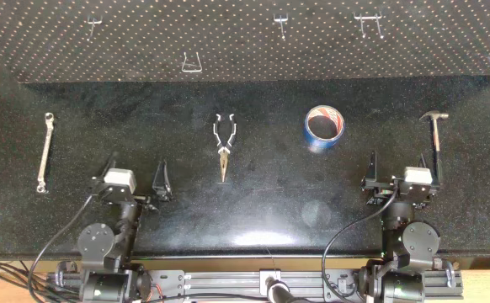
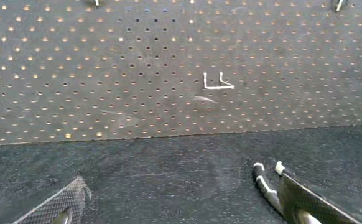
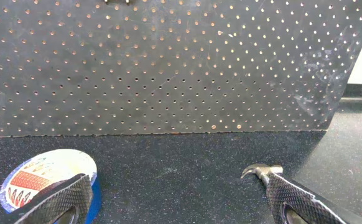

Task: Place Tools Onto Pegboard

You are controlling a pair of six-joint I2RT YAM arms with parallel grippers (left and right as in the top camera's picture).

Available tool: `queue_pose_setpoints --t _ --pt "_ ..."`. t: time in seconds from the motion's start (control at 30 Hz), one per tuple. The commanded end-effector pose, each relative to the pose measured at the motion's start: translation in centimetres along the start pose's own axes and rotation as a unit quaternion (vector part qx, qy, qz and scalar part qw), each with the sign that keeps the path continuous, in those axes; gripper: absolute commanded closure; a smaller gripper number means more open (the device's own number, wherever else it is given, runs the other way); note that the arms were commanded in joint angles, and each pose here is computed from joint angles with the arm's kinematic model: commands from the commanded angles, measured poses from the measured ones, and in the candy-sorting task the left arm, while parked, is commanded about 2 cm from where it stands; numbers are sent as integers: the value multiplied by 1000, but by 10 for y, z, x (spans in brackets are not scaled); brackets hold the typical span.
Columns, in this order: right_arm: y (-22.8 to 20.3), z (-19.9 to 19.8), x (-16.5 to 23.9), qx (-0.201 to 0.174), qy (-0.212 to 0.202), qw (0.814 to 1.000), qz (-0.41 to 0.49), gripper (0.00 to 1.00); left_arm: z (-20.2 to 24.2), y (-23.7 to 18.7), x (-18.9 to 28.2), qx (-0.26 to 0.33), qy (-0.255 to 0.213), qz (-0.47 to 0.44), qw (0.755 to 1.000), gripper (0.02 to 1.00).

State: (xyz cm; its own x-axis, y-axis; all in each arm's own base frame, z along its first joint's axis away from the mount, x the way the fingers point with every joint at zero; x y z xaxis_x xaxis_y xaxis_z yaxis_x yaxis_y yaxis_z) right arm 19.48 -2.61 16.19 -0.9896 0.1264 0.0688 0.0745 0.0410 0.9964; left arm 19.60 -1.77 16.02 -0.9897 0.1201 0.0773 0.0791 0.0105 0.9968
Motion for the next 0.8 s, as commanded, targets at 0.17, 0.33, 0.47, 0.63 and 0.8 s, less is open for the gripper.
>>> queue_pose_setpoints --t 0.17,0.33,0.47,0.63,0.8 --pt "-1 -2 0 5 -7 1000 1 77 3 1 1 -8 5 -4 1000 20" --pt "-1 -2 0 5 -7 1000 1 82 4 1 1 6 9 -3 1000 23" --pt "-1 -2 0 5 -7 1000 1 82 4 -1 1 27 10 5 1000 23" --pt "-1 -2 0 5 -7 1000 1 82 28 2 24 187 109 146 965 23" --pt "-1 -2 0 5 -7 1000 1 82 57 50 20 162 128 316 926 25"
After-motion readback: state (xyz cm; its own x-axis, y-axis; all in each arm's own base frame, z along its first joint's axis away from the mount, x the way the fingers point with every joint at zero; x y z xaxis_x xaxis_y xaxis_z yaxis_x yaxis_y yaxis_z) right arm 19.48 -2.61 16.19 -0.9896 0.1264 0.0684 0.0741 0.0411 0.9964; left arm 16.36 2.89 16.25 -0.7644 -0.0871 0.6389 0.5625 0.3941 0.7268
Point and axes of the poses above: each gripper's point midway between its finger pads, its own x axis back along the fingers, its own z axis along the line the jaws close on, y = z × x, the point moved 5 cm from there along x, back along the fingers, and after that the axes turned 2 degrees about -x, right-handed, at the moved point
